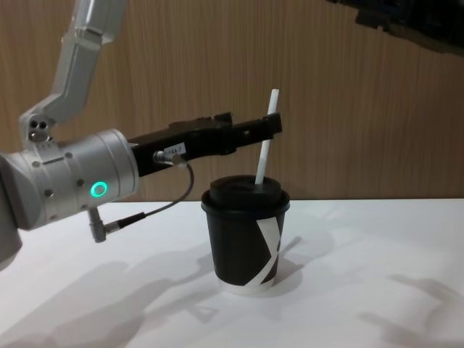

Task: Pick up the straw with one hand, pass it to the other hand, and insert it into the cup.

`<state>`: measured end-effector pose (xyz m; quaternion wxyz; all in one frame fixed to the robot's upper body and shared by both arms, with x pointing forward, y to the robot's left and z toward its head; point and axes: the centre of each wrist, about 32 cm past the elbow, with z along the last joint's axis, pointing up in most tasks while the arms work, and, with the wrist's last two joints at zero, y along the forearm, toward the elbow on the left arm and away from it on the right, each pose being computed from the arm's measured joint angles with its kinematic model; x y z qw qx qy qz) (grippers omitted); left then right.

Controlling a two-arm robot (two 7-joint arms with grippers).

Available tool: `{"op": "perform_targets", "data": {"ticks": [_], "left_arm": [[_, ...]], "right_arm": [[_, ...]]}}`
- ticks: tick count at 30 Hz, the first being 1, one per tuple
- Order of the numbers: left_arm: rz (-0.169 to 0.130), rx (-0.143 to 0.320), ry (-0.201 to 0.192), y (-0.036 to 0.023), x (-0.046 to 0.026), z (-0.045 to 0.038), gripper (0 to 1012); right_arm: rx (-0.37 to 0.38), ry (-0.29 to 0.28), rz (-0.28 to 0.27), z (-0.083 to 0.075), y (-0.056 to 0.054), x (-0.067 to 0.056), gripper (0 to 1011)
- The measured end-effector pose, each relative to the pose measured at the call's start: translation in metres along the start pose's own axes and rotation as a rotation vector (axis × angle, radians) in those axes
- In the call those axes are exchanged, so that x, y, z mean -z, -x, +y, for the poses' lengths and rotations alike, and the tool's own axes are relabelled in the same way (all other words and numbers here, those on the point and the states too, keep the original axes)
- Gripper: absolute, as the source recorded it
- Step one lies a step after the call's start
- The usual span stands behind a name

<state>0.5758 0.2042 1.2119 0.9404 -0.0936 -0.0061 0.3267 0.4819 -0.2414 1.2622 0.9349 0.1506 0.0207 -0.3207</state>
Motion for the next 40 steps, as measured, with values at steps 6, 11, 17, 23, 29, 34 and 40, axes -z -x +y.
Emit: {"op": "perform_targets", "data": {"ticks": [6, 11, 17, 23, 29, 34, 40], "left_arm": [[-0.016, -0.016, -0.001, 0.0054, -0.0005, 0.0096, 1003], [-0.023, -0.026, -0.004, 0.0091, -0.0003, 0.0159, 1003], [-0.032, -0.032, -0.007, 0.0140, -0.0004, 0.0221, 1003], [-0.039, -0.032, -0.011, 0.0186, 0.0013, 0.0262, 1003], [-0.046, -0.024, -0.010, 0.0243, 0.0049, 0.0295, 1003], [-0.051, -0.019, -0.008, 0.0273, 0.0067, 0.0311, 1003], [-0.054, -0.016, -0.007, 0.0296, 0.0081, 0.0324, 1003]], "right_arm": [[0.004, 0.019, 0.004, -0.004, 0.001, 0.002, 1001], [0.012, 0.043, 0.009, -0.009, 0.001, 0.006, 1001], [0.027, 0.074, 0.016, -0.017, 0.000, 0.011, 1001], [0.041, 0.101, 0.021, -0.024, -0.002, 0.015, 1001], [0.048, 0.114, 0.024, -0.027, -0.003, 0.018, 1001], [0.052, 0.121, 0.026, -0.029, -0.003, 0.019, 1001], [0.055, 0.127, 0.026, -0.031, -0.003, 0.019, 1001]]}}
